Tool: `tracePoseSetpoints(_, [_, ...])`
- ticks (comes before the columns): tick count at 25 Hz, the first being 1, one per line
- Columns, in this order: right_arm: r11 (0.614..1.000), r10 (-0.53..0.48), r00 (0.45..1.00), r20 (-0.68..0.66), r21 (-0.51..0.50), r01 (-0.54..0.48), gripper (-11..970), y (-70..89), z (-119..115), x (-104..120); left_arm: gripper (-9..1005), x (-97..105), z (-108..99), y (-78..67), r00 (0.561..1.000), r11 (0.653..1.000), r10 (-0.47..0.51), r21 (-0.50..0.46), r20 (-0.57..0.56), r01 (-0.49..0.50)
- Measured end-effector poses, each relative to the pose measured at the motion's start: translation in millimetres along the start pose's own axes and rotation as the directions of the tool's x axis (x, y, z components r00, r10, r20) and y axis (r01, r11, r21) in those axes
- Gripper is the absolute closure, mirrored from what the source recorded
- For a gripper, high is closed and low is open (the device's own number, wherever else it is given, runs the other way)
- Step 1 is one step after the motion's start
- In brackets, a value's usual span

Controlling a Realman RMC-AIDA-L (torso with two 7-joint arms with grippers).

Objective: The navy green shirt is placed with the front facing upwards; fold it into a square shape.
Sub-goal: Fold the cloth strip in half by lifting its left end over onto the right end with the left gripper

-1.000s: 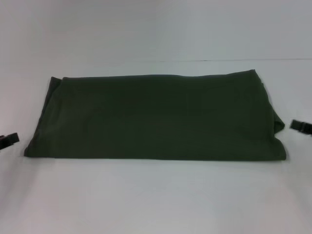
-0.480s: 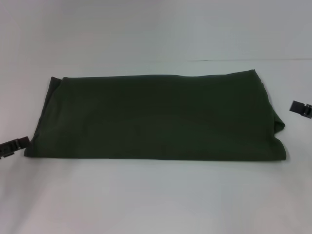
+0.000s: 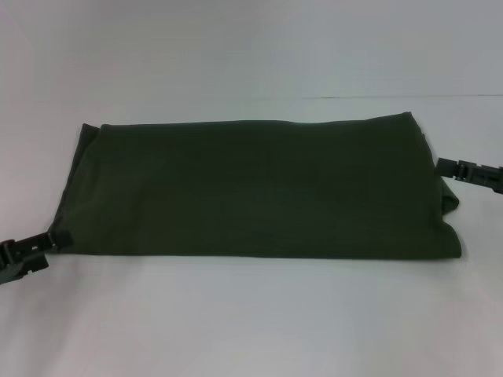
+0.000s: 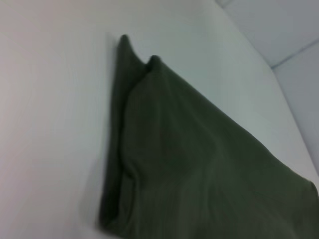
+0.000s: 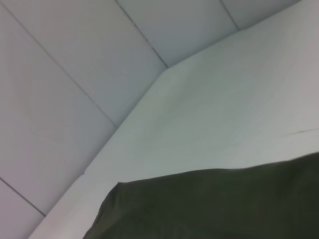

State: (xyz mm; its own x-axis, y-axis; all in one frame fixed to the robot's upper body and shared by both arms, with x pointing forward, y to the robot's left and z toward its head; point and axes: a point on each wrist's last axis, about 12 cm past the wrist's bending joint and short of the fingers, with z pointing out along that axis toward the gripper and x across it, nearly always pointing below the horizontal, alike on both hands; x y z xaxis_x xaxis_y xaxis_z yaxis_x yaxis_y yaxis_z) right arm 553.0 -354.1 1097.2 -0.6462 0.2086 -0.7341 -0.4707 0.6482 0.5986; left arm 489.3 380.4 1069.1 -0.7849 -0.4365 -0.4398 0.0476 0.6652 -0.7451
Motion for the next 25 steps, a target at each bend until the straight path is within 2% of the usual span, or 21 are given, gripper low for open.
tracePoseSetpoints(7, [0.999,-0.042,0.999,-0.004,-0.008,0.042,41,3.0,9.0,-17.6,118,-10.6,11.5,1.5,0.991,0.989,-0.129,-0.074,-0.022,0.127])
tracePoseSetpoints(17, [0.998,-0.06,0.998,0.011,-0.001,0.06,40,2.1,7.7,-28.5,119,-24.4,30.2,-7.1,0.979,0.975,-0.195,-0.117,-0.051,0.188])
tracePoseSetpoints(25, [0.998,-0.059,0.998,0.014,0.005,0.059,40,0.6,4.3,-28.6,120,-29.1,31.0,-5.6,0.975,0.965,-0.215,-0.165,-0.055,0.204])
